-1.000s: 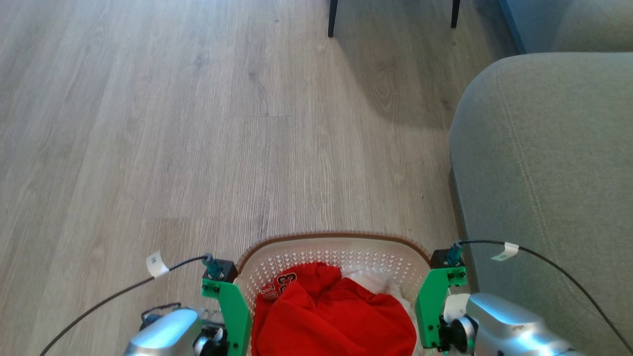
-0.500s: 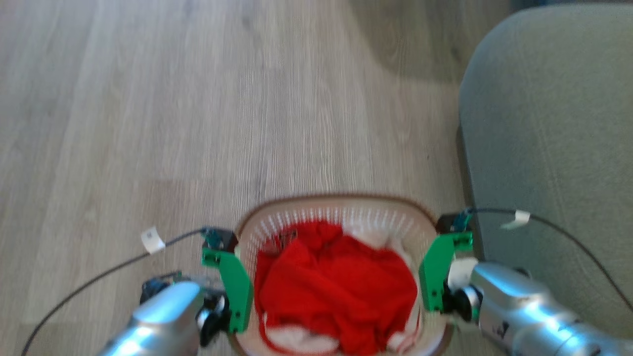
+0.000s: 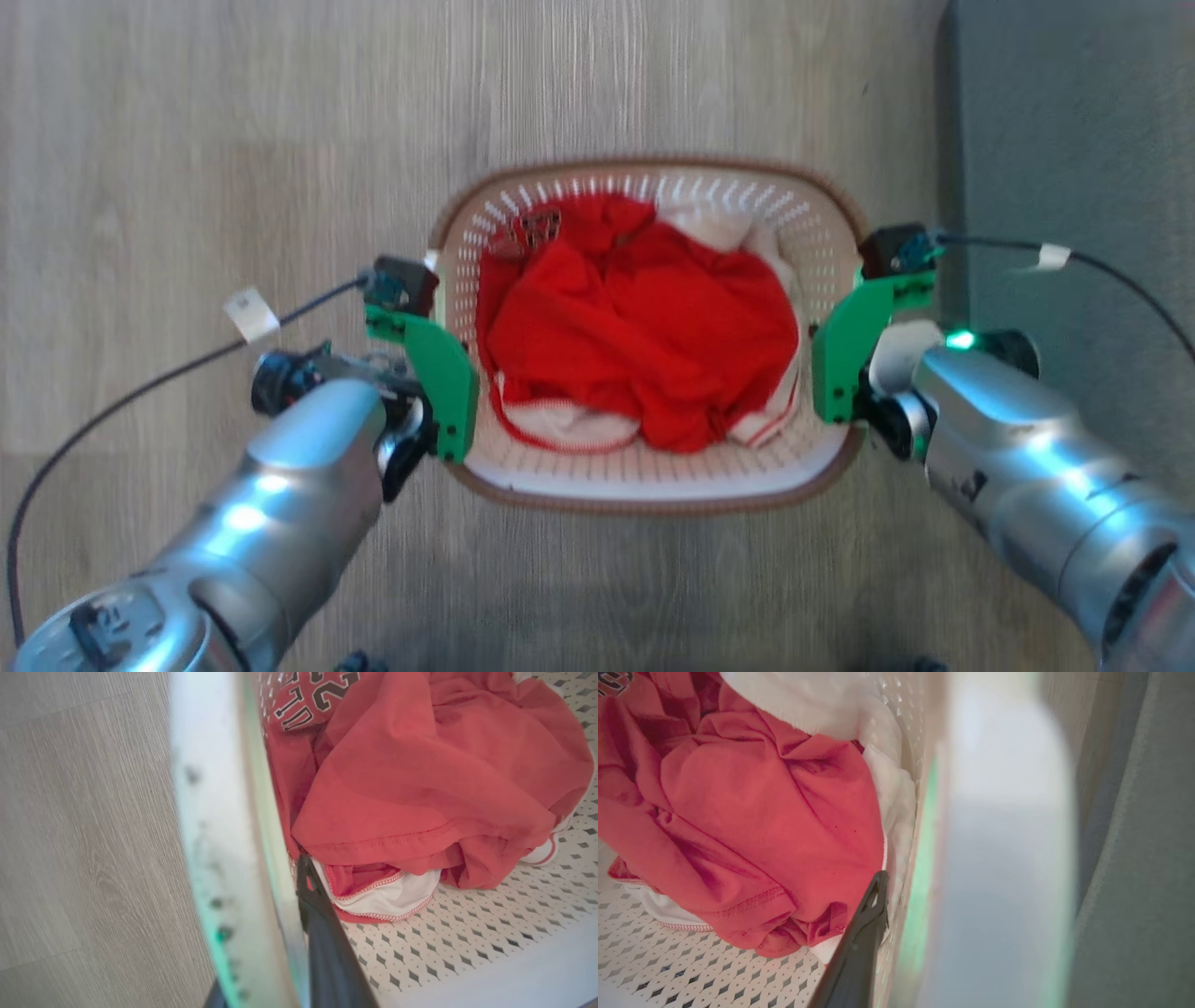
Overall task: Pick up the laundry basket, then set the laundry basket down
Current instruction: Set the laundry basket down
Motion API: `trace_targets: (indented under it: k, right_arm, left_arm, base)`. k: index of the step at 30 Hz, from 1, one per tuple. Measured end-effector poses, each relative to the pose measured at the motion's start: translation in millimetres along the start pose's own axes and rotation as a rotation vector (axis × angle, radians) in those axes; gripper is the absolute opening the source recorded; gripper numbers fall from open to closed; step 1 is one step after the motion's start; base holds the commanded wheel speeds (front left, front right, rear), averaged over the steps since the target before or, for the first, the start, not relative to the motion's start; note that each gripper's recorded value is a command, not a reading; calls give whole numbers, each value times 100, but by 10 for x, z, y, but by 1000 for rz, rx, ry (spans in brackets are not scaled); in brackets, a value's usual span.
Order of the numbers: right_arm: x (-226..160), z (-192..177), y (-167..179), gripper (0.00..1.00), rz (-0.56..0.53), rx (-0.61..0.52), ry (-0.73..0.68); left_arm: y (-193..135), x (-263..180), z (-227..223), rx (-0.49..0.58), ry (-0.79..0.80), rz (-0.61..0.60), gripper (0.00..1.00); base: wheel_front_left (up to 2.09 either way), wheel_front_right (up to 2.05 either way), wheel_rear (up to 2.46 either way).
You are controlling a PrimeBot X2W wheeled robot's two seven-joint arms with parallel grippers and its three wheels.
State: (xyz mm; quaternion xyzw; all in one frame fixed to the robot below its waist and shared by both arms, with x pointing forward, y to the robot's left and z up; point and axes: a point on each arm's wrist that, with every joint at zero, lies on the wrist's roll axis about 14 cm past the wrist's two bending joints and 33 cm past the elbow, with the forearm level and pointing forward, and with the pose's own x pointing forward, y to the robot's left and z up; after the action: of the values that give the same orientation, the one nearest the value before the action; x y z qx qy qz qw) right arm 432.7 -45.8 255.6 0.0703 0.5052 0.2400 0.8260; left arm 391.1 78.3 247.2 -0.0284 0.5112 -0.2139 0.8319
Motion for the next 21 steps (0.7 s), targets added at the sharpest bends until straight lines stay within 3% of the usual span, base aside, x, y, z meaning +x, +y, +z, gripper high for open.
trace_targets:
  k: [12,21]
  right_arm:
    - [711,-137,-331,0,0,99,-3]
    - [1043,-442,-488,0,-7,130,37]
  left_arm:
    - [285,640,-76,-1,16,6,0]
    - [332,924,-303,-32,64,0,0]
  base:
    - [0,0,0]
    - [0,0,0]
